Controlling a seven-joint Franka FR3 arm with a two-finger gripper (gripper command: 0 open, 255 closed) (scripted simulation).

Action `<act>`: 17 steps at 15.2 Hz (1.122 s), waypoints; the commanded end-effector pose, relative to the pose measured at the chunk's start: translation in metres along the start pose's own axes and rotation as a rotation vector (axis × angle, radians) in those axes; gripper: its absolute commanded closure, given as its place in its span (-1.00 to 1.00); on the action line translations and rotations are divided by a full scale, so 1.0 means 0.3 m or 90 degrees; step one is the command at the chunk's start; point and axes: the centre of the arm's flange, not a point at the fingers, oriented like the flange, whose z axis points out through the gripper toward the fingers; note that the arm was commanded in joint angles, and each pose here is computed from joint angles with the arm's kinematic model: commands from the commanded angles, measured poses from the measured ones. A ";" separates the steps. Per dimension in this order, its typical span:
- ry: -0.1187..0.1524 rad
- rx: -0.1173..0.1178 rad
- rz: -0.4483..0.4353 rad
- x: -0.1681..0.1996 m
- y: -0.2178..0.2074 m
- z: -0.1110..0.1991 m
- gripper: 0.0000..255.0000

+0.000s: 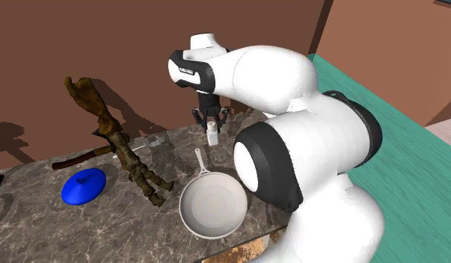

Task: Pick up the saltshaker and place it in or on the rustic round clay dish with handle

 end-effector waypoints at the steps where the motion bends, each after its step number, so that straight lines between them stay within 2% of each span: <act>1: 0.000 0.000 0.000 -0.038 0.070 0.015 1.00; 13: 0.000 0.000 0.000 -0.319 0.535 0.127 1.00; 17: 0.000 0.000 0.000 -0.300 0.529 0.194 1.00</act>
